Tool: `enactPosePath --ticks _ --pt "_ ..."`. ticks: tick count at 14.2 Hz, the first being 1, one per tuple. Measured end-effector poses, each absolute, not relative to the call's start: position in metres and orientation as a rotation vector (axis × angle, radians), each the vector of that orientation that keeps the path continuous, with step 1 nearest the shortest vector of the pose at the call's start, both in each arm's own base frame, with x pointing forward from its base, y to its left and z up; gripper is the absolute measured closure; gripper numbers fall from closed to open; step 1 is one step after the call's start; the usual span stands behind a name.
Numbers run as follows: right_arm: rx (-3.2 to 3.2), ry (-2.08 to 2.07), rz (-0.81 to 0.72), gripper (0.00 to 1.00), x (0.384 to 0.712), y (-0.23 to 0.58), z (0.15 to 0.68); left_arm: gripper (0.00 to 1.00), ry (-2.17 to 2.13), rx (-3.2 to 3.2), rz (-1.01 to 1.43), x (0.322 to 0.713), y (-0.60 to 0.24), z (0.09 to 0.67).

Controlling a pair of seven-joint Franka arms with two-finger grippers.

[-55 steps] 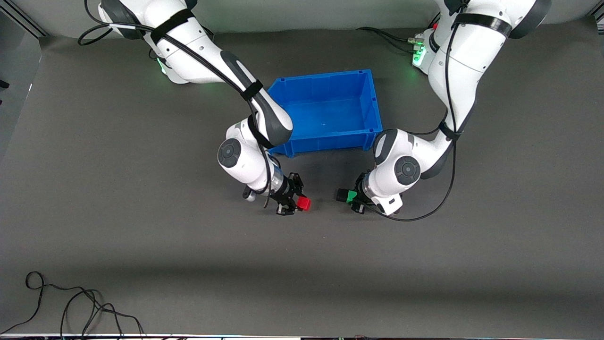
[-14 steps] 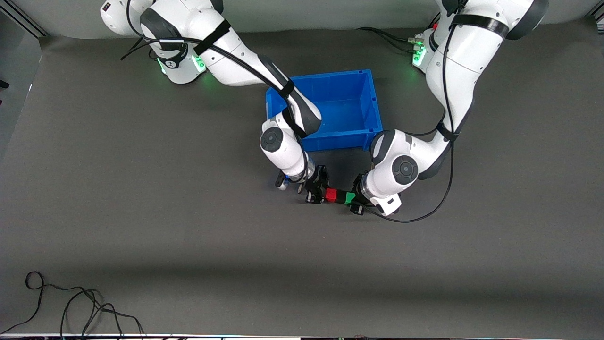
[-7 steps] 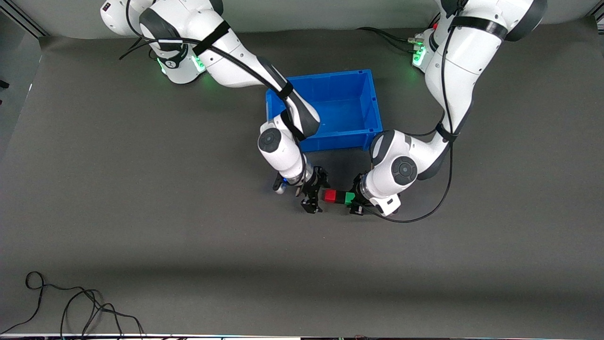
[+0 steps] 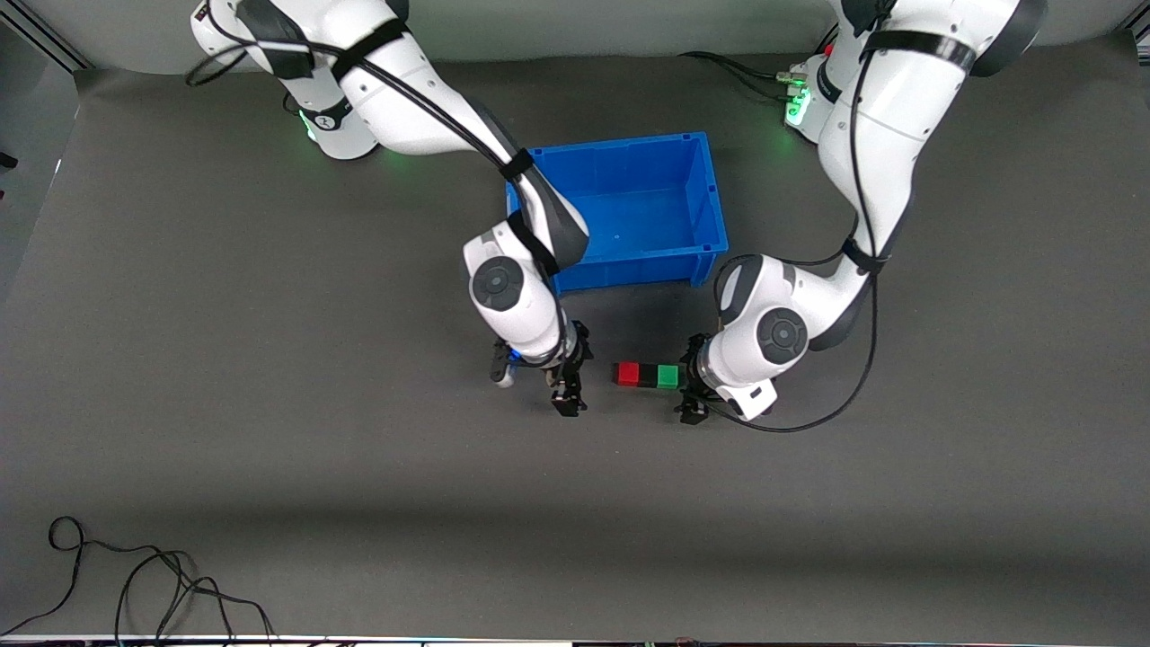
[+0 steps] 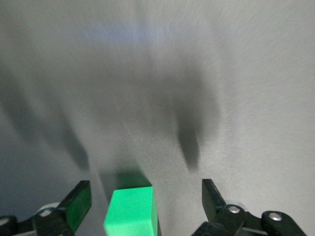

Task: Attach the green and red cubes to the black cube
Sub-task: 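Open both grippers and lift them away from the cubes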

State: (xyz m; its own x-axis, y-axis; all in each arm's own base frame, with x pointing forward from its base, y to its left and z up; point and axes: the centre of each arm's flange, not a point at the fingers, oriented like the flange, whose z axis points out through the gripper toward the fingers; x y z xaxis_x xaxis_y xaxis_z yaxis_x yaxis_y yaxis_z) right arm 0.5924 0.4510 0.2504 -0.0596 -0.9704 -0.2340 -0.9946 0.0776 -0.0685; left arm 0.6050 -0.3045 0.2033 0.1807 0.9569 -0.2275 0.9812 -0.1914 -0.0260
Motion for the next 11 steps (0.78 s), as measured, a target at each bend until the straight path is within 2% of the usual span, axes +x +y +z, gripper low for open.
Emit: enactPosePath --ticks 5,11 --pt "-2.321 1.975 0.219 0.00 0.613 0.369 0.357 0.00 1.787 2.533 -0.283 0.614 -0.241 0.332" --pt "-2.625 1.654 0.287 0.00 0.615 0.236 0.479 0.00 1.402 2.830 -0.391 0.584 -0.151 0.451"
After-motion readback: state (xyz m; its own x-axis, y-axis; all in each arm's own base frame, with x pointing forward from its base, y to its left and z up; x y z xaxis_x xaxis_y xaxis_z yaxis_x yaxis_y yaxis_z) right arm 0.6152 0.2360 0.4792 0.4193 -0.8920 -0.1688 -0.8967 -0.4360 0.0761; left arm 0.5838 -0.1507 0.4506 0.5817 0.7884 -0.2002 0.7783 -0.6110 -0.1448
